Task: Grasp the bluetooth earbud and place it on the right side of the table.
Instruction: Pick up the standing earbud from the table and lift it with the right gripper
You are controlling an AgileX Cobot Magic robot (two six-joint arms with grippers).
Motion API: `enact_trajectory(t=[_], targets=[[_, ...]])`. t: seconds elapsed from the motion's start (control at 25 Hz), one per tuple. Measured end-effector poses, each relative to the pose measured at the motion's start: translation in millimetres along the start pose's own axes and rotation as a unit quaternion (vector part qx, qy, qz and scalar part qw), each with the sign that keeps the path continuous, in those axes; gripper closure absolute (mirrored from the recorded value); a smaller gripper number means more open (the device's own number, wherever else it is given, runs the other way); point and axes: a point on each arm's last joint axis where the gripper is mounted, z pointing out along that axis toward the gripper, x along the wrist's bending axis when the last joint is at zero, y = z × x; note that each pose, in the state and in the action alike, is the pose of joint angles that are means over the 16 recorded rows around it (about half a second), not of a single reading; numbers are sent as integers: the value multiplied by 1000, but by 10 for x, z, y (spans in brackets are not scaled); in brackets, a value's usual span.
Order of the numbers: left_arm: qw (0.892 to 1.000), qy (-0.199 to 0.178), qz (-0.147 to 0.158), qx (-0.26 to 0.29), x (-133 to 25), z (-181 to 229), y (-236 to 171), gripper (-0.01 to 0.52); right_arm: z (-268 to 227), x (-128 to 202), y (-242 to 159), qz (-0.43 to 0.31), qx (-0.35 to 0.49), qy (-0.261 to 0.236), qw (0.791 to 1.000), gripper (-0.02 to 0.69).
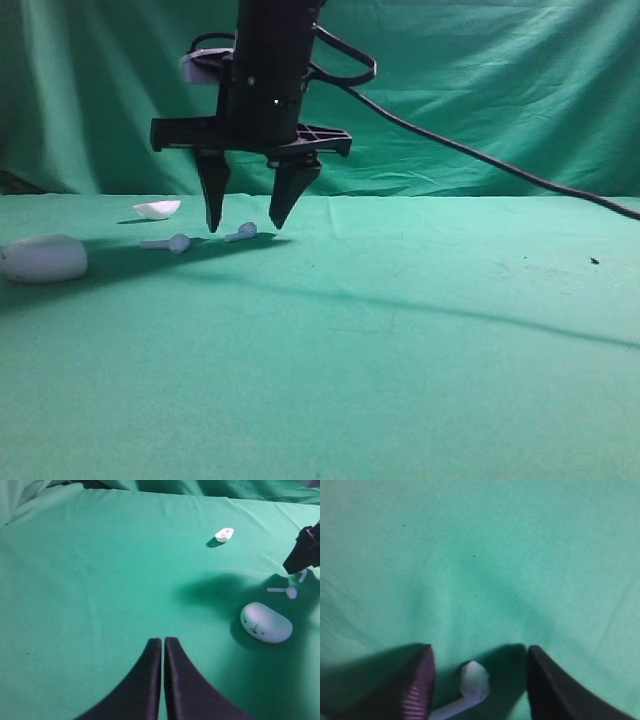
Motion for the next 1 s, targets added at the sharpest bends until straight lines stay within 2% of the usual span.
enact_trajectory(t=[0.48, 0.76, 1.0], targets=[[1000, 0, 0, 0, 0, 0, 0, 514, -50, -24, -10, -6, 16, -13, 1000, 557], [1000, 0, 0, 0, 0, 0, 0, 514, -320, -81, 48, -13, 10, -28, 999, 573], [1000, 0, 0, 0, 0, 0, 0, 514, -820, -204, 107, -15, 4, -49, 999, 573]])
